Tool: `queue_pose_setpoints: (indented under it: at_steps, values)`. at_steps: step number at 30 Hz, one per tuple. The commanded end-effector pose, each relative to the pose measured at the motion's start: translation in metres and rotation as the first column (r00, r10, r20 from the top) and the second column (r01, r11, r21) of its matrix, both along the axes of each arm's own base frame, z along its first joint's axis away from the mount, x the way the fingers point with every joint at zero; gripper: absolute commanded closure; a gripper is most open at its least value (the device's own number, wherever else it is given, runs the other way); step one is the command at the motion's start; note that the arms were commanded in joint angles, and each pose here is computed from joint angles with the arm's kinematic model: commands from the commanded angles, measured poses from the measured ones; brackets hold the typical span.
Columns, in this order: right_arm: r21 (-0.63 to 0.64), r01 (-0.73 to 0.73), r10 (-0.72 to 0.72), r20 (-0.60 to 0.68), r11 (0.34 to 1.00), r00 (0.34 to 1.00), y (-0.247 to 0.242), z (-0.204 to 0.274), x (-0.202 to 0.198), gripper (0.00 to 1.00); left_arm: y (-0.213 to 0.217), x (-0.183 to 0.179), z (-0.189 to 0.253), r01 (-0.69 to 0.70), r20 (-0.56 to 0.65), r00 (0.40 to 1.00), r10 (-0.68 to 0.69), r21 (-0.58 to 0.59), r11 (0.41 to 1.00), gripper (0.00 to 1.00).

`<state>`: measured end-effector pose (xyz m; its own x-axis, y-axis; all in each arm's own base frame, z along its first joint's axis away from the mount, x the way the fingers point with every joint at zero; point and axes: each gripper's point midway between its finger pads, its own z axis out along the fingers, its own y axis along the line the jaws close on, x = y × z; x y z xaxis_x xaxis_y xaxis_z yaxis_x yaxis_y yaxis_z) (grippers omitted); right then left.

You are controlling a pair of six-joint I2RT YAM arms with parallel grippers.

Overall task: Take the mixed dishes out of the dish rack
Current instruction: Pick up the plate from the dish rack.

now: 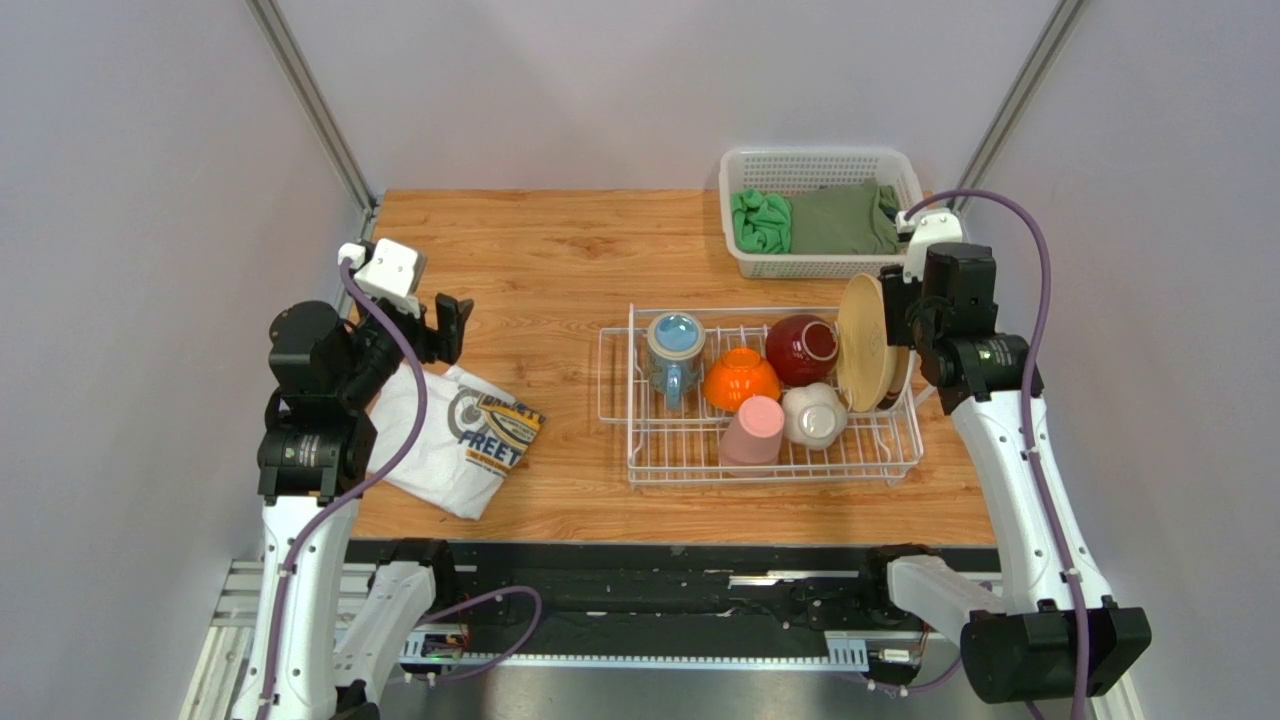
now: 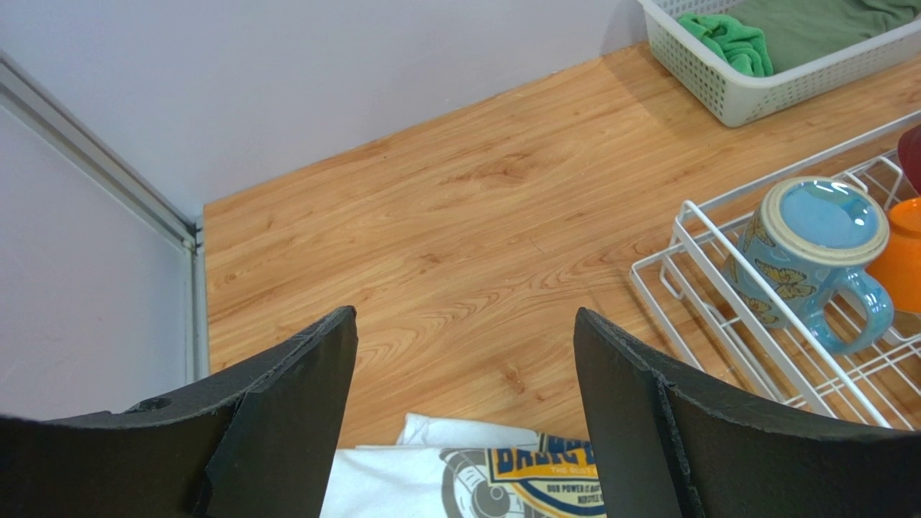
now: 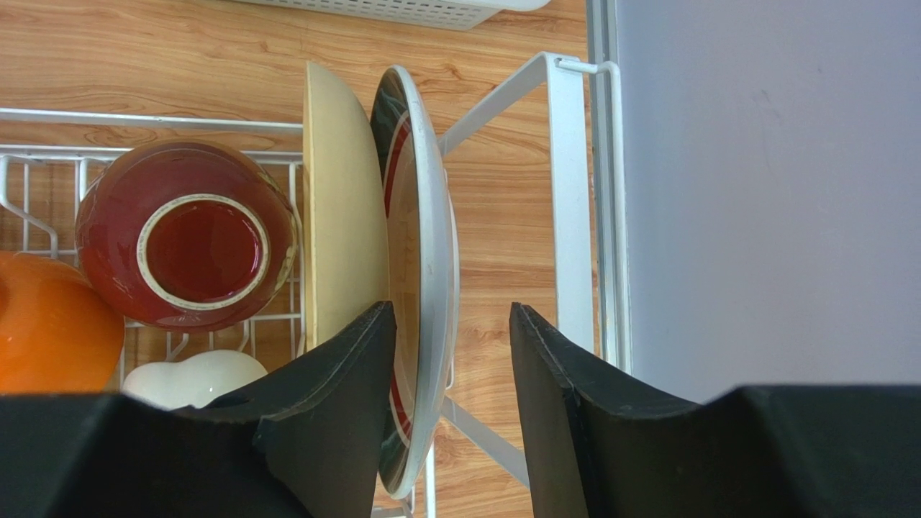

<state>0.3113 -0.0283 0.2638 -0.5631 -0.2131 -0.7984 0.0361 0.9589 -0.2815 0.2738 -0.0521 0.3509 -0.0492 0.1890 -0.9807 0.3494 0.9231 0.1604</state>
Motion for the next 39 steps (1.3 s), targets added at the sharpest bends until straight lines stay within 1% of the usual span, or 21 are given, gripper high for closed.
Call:
queue_pose_setpoints:
  at_steps: [1,9,12,15,26,29,30,31,36,39]
  values:
    - [-0.017,0.017,-0.016,0.061,1.000,0.998,-0.004,0.011,0.007,0.52,0.003,-0.001,0.004,-0.007,0.035,0.999,0.006,0.031,1.000,0.18]
    - [-0.046,0.028,-0.026,0.040,0.999,0.999,-0.008,0.000,0.012,0.56,0.005,-0.002,0.000,-0.014,0.040,0.999,0.012,0.044,0.999,0.18]
    - [-0.051,0.032,-0.031,0.023,0.998,0.999,-0.009,-0.009,0.014,0.61,0.006,-0.001,0.000,-0.015,0.040,0.999,0.014,0.044,0.999,0.18]
    - [-0.058,0.037,-0.036,0.010,0.998,0.999,-0.010,-0.015,0.017,0.63,0.006,-0.001,-0.001,-0.015,0.040,0.999,0.013,0.046,0.999,0.18]
    - [-0.072,0.042,-0.043,-0.021,0.997,0.999,-0.013,-0.030,0.025,0.65,0.007,-0.001,-0.002,-0.023,0.043,0.999,0.020,0.051,0.998,0.18]
    - [-0.075,0.042,-0.045,-0.033,0.996,0.998,-0.014,-0.035,0.027,0.73,0.007,-0.001,-0.002,-0.021,0.044,0.999,0.019,0.049,0.999,0.18]
    - [-0.074,0.042,-0.044,-0.036,0.996,0.998,-0.013,-0.036,0.028,0.80,0.007,-0.001,-0.002,-0.021,0.045,0.999,0.019,0.051,0.998,0.18]
    - [-0.076,0.043,-0.046,-0.043,0.996,0.998,-0.014,-0.037,0.028,0.83,0.007,-0.001,-0.002,-0.021,0.046,0.999,0.019,0.049,0.999,0.18]
    - [-0.076,0.043,-0.045,-0.020,0.996,0.999,-0.014,-0.026,0.027,1.00,0.006,-0.001,0.000,-0.020,0.051,0.999,0.018,0.046,0.999,0.18]
    - [-0.081,0.040,-0.041,-0.007,0.996,0.999,-0.015,-0.016,0.028,1.00,0.006,-0.001,0.001,-0.021,0.055,0.998,0.018,0.043,0.999,0.18]
